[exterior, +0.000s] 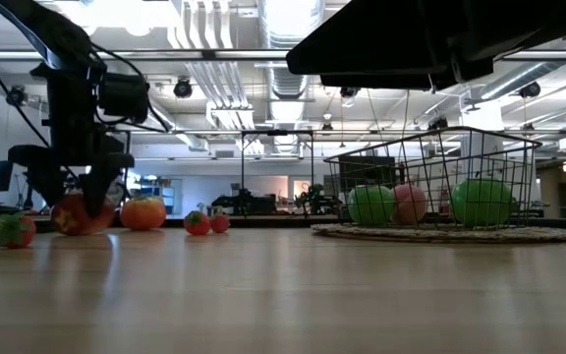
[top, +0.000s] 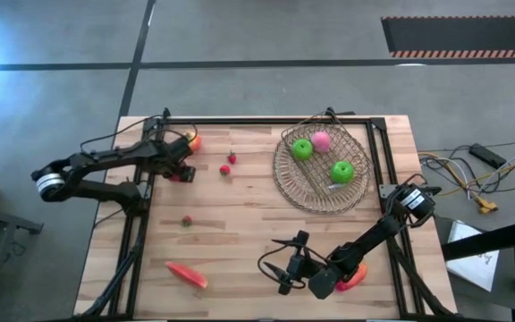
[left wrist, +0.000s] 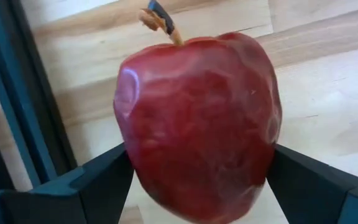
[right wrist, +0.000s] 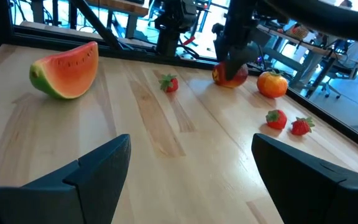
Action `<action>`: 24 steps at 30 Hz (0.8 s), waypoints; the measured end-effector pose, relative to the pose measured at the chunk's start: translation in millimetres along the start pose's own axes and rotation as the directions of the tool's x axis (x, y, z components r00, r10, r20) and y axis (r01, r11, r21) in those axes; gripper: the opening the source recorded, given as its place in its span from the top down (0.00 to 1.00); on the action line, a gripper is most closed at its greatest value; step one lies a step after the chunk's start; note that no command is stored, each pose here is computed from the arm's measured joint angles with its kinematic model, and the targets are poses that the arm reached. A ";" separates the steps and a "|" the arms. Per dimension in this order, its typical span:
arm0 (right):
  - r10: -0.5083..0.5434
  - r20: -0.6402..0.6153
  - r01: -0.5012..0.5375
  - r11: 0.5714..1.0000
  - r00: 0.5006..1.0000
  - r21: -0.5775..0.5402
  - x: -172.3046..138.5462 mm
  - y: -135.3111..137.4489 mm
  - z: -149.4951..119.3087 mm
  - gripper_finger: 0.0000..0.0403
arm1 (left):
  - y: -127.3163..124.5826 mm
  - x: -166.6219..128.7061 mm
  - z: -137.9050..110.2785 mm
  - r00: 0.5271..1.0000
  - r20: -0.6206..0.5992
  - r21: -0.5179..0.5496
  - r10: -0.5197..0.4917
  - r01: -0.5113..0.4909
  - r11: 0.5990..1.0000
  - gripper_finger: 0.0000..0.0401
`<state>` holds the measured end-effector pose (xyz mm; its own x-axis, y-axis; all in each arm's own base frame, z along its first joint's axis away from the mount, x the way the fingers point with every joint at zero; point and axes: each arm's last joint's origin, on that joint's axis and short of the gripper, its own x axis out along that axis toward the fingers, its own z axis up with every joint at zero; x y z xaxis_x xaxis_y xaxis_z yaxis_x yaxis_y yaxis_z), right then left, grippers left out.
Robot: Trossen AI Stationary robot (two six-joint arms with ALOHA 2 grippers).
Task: Build produce basket
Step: Put the red apple into the gold wire basket
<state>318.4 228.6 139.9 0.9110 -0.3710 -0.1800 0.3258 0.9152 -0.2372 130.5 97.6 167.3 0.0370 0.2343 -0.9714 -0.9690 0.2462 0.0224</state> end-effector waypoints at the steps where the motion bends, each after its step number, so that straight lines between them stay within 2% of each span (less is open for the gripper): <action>1: 0.000 0.000 0.000 1.000 1.000 0.000 0.0 0.0 0.0 0.19 | -0.5 1.1 0.5 1.000 0.000 0.013 0.006 -0.006 1.000 0.20; 9: 0.000 0.000 0.000 1.000 1.000 0.000 0.0 0.0 0.0 0.19 | -6.1 14.3 3.3 0.999 -0.039 0.068 0.029 -0.026 0.997 0.20; 18: 0.004 -0.001 -0.004 1.000 1.000 -0.001 -0.1 -0.1 -0.6 0.19 | -10.1 10.7 10.0 1.000 0.005 0.078 0.000 -0.001 0.997 0.20; 24: 0.004 -0.001 -0.004 1.000 1.000 0.010 -0.1 -0.1 -0.6 0.19 | -7.1 7.7 11.0 0.999 0.044 0.087 0.017 -0.020 0.996 0.20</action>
<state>318.2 228.4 139.3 0.9120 -0.3675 -0.1823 0.3245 0.9182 -0.2273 140.4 108.0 162.2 0.0316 0.2794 -0.9597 -0.9445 0.3224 0.0627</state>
